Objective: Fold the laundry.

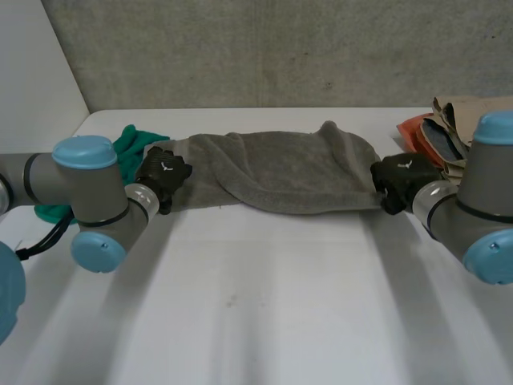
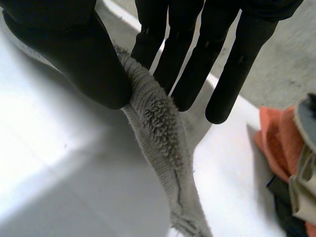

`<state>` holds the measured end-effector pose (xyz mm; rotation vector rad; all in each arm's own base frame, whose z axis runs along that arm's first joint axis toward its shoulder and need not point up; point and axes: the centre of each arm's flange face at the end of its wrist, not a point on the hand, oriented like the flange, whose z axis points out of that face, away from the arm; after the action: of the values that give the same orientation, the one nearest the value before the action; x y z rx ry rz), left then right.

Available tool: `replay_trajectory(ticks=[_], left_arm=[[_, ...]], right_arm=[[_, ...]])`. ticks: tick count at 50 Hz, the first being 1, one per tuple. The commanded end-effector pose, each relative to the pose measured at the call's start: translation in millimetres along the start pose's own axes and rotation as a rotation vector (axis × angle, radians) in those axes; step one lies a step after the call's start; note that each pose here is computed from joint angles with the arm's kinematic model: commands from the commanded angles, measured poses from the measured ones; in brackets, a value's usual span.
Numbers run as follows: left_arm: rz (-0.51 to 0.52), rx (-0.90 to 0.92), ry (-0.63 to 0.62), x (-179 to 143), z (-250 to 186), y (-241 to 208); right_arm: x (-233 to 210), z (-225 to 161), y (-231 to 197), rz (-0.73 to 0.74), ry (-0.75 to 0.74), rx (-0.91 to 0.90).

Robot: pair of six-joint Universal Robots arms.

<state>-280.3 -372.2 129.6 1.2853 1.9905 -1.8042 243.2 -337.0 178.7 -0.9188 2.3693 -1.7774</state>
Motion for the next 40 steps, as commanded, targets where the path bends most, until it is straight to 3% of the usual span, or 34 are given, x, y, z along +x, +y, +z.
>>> replay_trajectory(ticks=[1,21,40], left_arm=[[0.013,-0.062,0.043,2.5,13.1,8.7],[0.068,-0.071,0.056,5.7,36.5,-1.6],[0.187,-0.083,0.059,14.1,46.5,-1.6]], right_arm=[[5.1,-8.2,-22.9,0.035,0.003,0.061],[11.2,-4.1,-19.4,0.038,0.012,0.046],[19.0,-3.5,-18.0,0.045,0.029,0.042]])
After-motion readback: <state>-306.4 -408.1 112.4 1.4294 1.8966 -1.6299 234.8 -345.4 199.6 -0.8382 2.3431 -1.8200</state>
